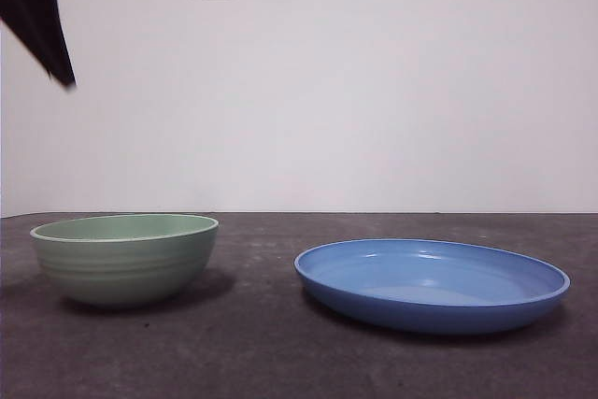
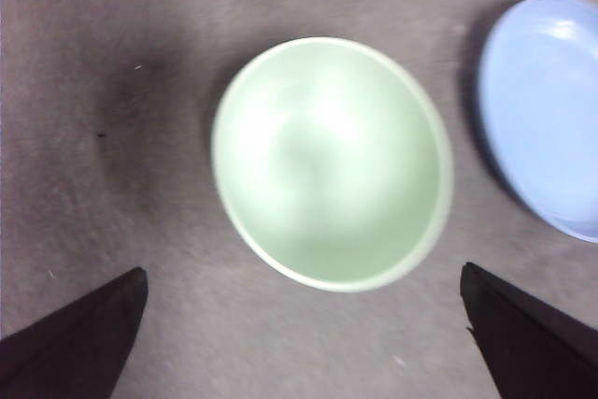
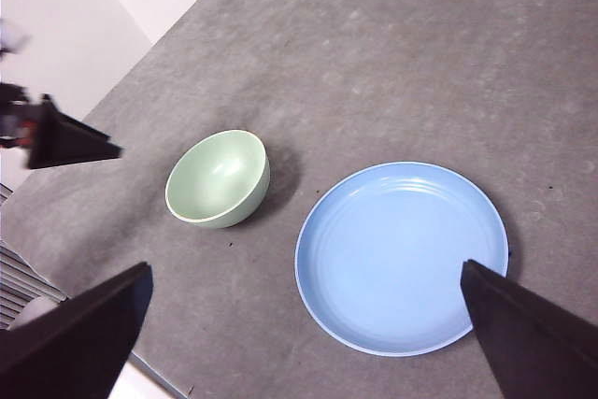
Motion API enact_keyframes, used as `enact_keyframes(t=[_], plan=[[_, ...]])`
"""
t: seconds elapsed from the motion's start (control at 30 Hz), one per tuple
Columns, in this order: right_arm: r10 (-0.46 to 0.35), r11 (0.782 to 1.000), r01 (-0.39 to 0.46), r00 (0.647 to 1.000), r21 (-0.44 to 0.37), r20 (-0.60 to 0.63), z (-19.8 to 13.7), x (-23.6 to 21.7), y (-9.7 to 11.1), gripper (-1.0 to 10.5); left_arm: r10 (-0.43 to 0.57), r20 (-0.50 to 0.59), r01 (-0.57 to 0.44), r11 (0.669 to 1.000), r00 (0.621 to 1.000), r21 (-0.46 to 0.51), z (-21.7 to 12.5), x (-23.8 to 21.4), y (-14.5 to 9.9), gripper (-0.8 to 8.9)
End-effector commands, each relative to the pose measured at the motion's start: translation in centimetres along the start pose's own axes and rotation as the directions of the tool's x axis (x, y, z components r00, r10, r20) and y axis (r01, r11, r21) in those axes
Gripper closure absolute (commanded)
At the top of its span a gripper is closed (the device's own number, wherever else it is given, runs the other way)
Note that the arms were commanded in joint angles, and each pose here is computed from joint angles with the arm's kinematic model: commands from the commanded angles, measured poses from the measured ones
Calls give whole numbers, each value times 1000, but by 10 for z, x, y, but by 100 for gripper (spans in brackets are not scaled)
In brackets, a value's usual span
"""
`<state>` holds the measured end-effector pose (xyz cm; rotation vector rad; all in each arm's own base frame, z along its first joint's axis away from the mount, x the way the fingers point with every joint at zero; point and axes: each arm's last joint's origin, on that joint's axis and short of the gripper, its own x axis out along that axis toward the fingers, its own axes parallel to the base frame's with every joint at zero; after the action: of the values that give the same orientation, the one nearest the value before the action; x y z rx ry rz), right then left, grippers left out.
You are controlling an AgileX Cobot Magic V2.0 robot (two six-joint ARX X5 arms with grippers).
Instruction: Place the green bowl on the blue plate
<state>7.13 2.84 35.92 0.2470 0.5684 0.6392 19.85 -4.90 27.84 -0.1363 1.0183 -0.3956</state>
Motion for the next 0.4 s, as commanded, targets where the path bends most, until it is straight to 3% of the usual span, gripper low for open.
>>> enact_keyframes(t=[0.03, 0.4], plan=[[8, 1000, -8, 1000, -18, 15, 4, -3, 2, 350, 12, -39, -12, 1000, 999, 1, 13, 22, 8, 135], [7, 1000, -7, 1000, -18, 15, 4, -3, 2, 349, 20, -188, -29, 999, 982, -45, 22, 95, 29, 165]])
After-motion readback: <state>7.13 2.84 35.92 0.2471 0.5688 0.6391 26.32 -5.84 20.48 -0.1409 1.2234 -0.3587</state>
